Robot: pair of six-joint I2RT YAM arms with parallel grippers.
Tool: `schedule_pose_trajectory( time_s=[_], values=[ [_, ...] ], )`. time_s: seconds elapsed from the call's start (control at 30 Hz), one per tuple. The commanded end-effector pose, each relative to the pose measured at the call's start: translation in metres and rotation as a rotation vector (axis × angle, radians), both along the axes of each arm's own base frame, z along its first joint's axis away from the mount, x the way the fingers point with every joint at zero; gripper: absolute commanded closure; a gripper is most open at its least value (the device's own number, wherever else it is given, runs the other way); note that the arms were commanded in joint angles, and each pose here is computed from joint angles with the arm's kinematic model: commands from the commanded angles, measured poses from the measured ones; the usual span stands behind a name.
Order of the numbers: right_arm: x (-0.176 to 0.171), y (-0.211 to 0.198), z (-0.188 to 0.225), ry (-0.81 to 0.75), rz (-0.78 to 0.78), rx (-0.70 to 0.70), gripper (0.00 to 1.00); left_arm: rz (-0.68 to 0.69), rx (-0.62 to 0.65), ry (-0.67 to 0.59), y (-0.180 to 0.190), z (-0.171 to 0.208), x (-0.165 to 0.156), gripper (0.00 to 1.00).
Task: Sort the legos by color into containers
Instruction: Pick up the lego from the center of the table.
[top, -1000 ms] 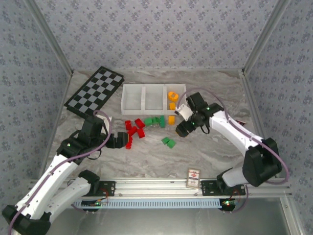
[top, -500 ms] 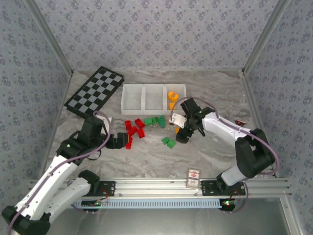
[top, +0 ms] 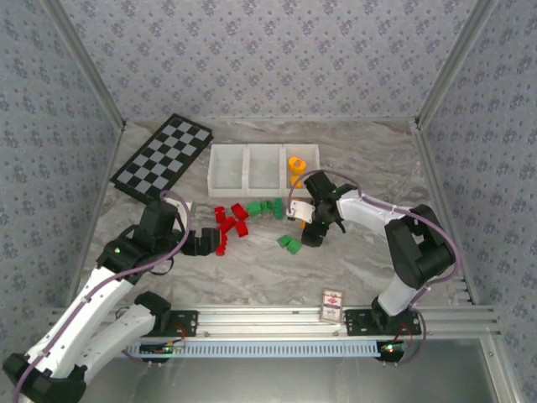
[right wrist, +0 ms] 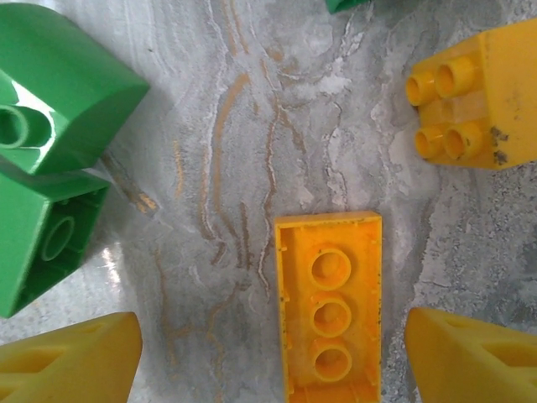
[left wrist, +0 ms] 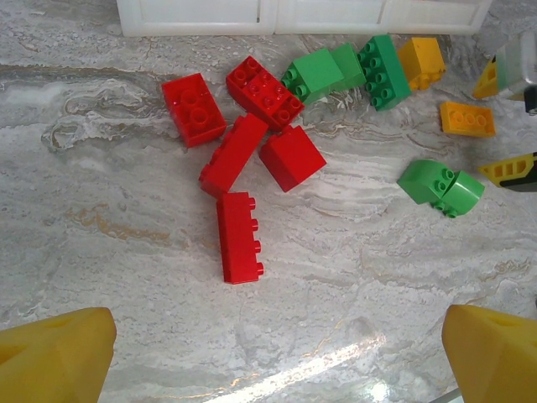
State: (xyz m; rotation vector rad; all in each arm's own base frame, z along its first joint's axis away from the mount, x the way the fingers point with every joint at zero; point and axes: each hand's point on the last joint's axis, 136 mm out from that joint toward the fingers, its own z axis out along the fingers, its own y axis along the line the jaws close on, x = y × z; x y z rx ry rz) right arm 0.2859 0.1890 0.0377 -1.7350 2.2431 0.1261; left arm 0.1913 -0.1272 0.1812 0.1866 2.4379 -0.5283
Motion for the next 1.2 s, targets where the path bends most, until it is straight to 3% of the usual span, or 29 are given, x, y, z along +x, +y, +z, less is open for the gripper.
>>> schedule_pose_trajectory(
  time_s=[0.0,0.23,0.73,1.17],
  values=[
    [0.015,0.002,0.003,-0.028,0.009,0.003,0.18,-0.009,-0.013,-0.012,-0.002,0.003,-0.001,0.0],
    [0.031,-0.002,-0.002,-0.011,-0.035,0.007,0.22,-0.01,-0.013,-0.013,-0.003,0.003,0.0,0.0],
    [0.027,-0.002,-0.023,0.03,-0.018,-0.053,0.26,-0.009,-0.012,-0.015,-0.002,0.004,-0.001,0.0],
    [0.028,-0.004,-0.028,0.022,-0.028,-0.08,0.42,-0.01,-0.013,-0.029,-0.002,0.006,-0.002,0.0]
  ],
)
